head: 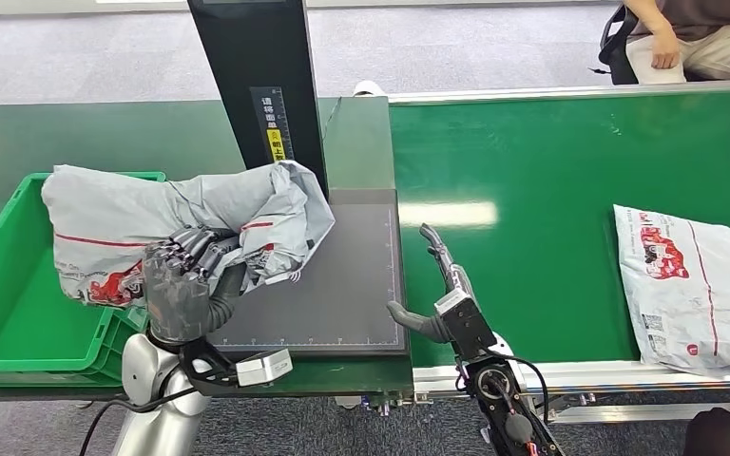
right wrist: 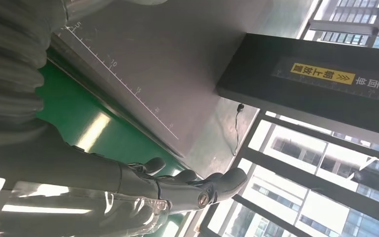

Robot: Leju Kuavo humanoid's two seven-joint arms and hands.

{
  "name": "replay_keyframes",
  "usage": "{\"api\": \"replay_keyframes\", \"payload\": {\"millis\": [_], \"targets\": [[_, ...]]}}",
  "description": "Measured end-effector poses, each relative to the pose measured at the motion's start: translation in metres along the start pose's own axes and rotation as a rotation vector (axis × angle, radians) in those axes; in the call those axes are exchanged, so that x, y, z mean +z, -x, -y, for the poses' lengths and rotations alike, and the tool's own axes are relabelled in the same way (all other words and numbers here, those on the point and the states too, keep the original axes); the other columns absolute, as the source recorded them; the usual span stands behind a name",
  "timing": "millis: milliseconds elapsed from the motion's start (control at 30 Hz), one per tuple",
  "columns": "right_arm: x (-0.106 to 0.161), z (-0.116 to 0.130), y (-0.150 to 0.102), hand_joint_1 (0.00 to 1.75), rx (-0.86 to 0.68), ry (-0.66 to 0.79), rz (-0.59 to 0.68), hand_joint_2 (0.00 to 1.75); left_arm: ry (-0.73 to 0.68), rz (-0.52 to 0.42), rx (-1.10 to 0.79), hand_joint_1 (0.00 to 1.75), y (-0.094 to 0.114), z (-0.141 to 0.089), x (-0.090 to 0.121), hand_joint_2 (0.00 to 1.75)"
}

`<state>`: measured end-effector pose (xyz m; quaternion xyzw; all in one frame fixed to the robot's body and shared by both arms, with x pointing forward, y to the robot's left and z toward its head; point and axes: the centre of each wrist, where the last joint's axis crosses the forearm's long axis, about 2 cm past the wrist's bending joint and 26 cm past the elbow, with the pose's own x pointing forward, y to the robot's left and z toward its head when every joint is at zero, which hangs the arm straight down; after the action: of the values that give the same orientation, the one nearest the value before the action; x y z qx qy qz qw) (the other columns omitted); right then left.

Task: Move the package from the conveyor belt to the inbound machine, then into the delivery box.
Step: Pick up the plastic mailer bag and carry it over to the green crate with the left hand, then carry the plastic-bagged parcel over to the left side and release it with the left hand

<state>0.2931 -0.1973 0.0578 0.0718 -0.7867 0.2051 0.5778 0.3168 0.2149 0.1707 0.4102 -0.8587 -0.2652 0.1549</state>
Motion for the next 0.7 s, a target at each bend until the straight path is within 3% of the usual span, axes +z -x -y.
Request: {"api": "replay_keyframes", "payload": {"millis": [700], "targets": [[-0.0001,0.0000,-0.0001,0.00,0.000,0.000,0.000,1.75,-0.035,-0.016,-0.019,1.75,0.0025,-0.0072,-0.0035,1.75]]}}
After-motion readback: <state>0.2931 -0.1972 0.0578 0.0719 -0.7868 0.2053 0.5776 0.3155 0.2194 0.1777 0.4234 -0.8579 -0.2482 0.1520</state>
